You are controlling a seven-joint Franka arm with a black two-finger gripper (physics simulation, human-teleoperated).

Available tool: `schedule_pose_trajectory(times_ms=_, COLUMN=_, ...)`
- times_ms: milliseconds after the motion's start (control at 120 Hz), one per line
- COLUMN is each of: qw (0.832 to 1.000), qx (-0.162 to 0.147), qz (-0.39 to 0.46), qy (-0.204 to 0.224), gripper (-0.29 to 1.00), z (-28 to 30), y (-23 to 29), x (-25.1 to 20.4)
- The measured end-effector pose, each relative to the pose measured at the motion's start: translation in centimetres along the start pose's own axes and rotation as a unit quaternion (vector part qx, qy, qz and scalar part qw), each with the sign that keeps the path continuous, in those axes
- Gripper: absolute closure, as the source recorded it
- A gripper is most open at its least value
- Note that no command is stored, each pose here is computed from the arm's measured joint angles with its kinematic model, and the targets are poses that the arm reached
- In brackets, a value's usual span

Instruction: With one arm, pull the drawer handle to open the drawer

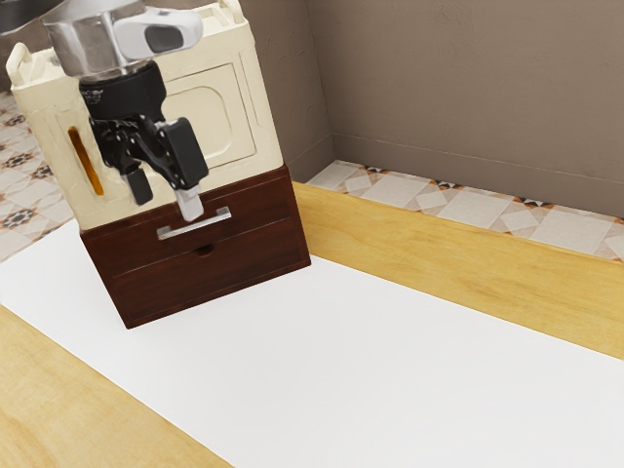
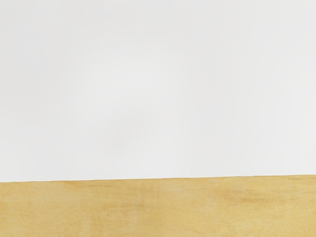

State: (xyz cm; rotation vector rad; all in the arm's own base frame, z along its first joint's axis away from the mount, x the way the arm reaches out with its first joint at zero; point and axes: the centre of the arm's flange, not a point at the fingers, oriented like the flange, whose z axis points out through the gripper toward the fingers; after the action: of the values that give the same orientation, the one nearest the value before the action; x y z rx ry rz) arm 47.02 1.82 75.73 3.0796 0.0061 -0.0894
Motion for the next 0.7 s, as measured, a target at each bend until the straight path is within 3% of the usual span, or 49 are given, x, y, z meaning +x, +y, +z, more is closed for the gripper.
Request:
schedule_pose_trajectory(times_ms=317, qw=0.998, qx=0.048, qz=0.003, qy=0.029, gripper=0.01, z=-1.0, y=2.7, x=-0.1)
schedule_pose_trajectory(times_ms=492, qw=0.996, qx=0.09, qz=0.0, qy=-0.003, gripper=0.01, z=6.0, y=-0.4, x=3.6)
schedule_pose_trajectory(times_ms=700, qw=0.989, qx=0.142, qz=0.028, qy=0.005, gripper=0.03, z=12.0, y=-4.0, x=4.3)
